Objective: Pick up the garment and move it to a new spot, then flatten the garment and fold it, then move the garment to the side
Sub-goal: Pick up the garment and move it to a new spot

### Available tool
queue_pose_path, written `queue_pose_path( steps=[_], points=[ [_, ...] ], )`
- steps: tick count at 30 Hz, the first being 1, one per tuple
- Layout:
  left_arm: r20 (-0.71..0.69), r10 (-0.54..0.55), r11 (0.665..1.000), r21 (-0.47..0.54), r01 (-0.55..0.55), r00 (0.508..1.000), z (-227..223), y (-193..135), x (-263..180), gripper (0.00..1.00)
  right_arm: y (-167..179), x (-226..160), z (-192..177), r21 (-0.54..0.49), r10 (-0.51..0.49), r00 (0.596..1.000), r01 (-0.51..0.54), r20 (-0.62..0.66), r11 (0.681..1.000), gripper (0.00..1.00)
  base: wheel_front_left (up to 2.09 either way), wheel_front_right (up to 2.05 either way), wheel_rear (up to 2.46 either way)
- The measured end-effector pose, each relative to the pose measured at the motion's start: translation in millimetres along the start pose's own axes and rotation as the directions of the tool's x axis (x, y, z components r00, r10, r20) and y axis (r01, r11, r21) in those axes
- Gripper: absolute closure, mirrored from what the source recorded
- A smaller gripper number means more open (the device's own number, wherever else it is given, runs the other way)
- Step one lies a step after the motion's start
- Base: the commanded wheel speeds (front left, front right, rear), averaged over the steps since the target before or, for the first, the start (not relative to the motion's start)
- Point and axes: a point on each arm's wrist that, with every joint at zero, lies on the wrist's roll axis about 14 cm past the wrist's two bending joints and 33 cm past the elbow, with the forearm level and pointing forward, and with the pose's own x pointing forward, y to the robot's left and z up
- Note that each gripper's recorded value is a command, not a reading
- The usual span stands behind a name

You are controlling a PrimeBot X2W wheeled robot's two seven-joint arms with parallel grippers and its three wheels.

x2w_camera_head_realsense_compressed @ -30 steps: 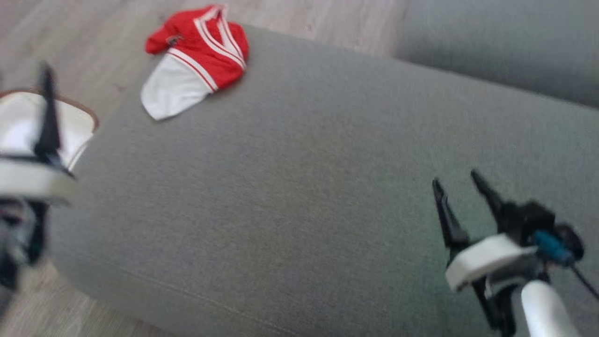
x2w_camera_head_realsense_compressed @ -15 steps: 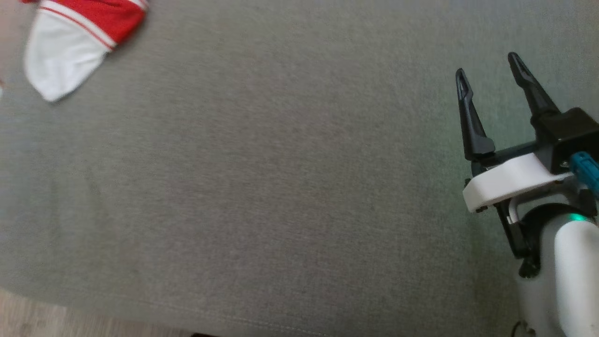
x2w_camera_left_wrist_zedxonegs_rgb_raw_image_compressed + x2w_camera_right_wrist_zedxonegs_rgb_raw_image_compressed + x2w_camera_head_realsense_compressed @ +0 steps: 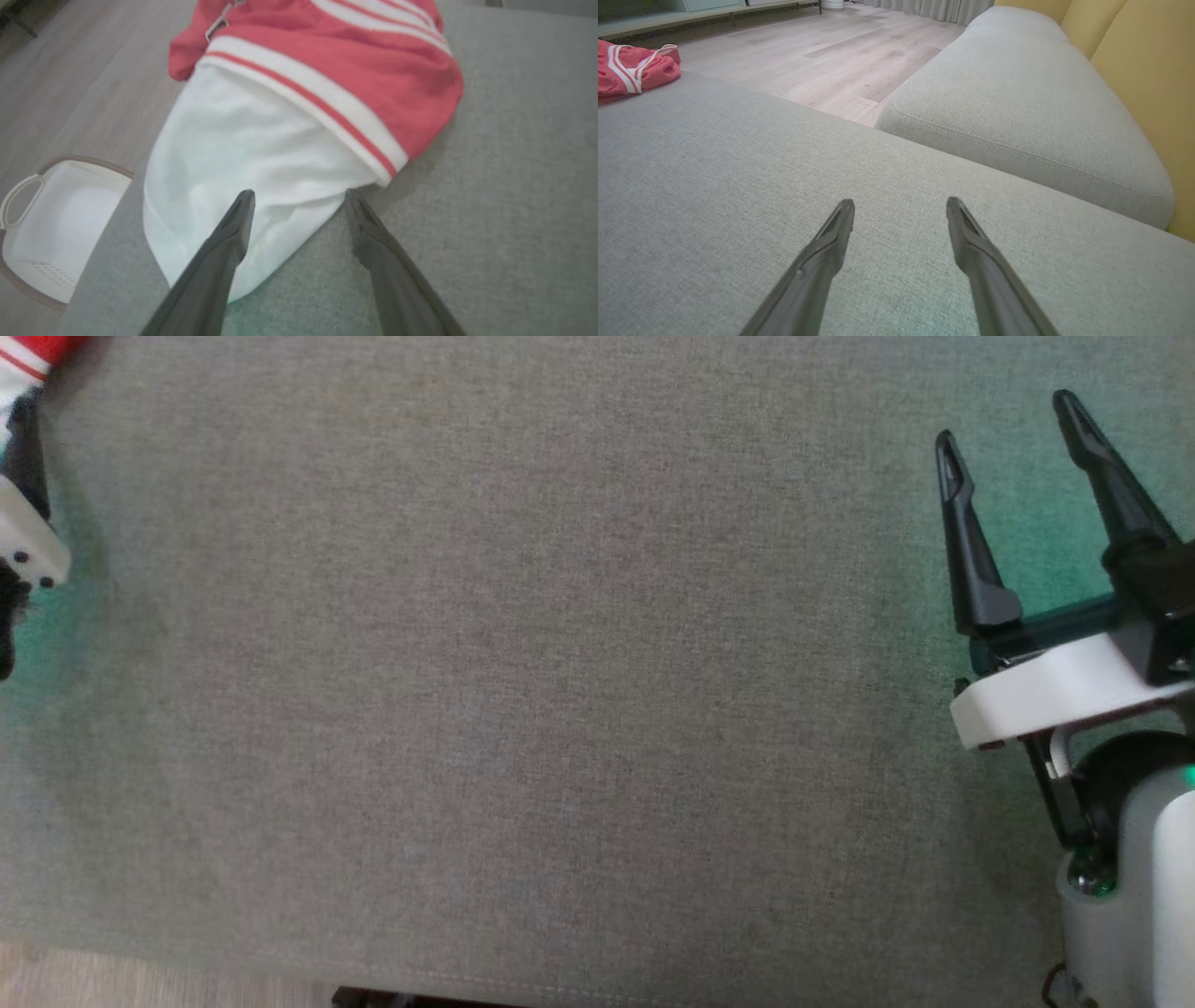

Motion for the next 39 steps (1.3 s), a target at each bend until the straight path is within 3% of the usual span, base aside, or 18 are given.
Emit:
queue_pose_path(
  steps=[9,10,12,13,21,30,37,39],
  points=[
    [-0.051,0.023,1.000,-0.019,-0.024,0.998,-7,3,20,0.00,-6,3,-15,0.001,-0.016,0.999,0.016,-0.031,1.000,0.00,0.00,0.00,0.00],
    [-0.056,0.022,1.000,-0.019,-0.023,0.998,-9,3,20,0.33,-7,3,-13,0.000,-0.019,0.999,0.019,-0.026,1.000,0.00,0.00,0.00,0.00],
    [-0.061,0.018,1.000,-0.021,-0.020,0.998,-10,2,20,0.86,-9,3,-8,-0.003,-0.024,1.000,0.024,-0.010,1.000,0.00,0.00,0.00,0.00],
    [-0.055,0.016,1.000,-0.022,-0.017,0.998,-9,2,20,1.00,-10,3,-7,-0.003,-0.027,1.000,0.027,-0.006,1.000,0.00,0.00,0.00,0.00],
    [0.066,0.017,1.000,0.020,-0.018,0.998,17,8,5,1.00,-12,-5,6,0.008,-0.045,0.999,0.044,0.031,0.999,0.00,0.00,0.00,0.00],
    [0.274,-0.062,0.990,0.136,0.025,0.960,100,-1,-42,1.00,-19,-30,31,0.023,-0.077,0.992,0.075,0.100,0.997,0.00,0.00,0.00,0.00],
    [0.416,-0.236,0.958,0.252,0.138,0.878,171,-58,-115,1.00,-25,-77,45,0.087,-0.123,0.981,0.111,0.148,0.990,0.00,0.00,0.00,0.00],
    [0.467,-0.328,0.935,0.285,0.211,0.821,194,-93,-154,1.00,-28,-100,51,0.115,-0.148,0.974,0.130,0.173,0.985,0.00,0.00,0.00,0.00]
  ],
)
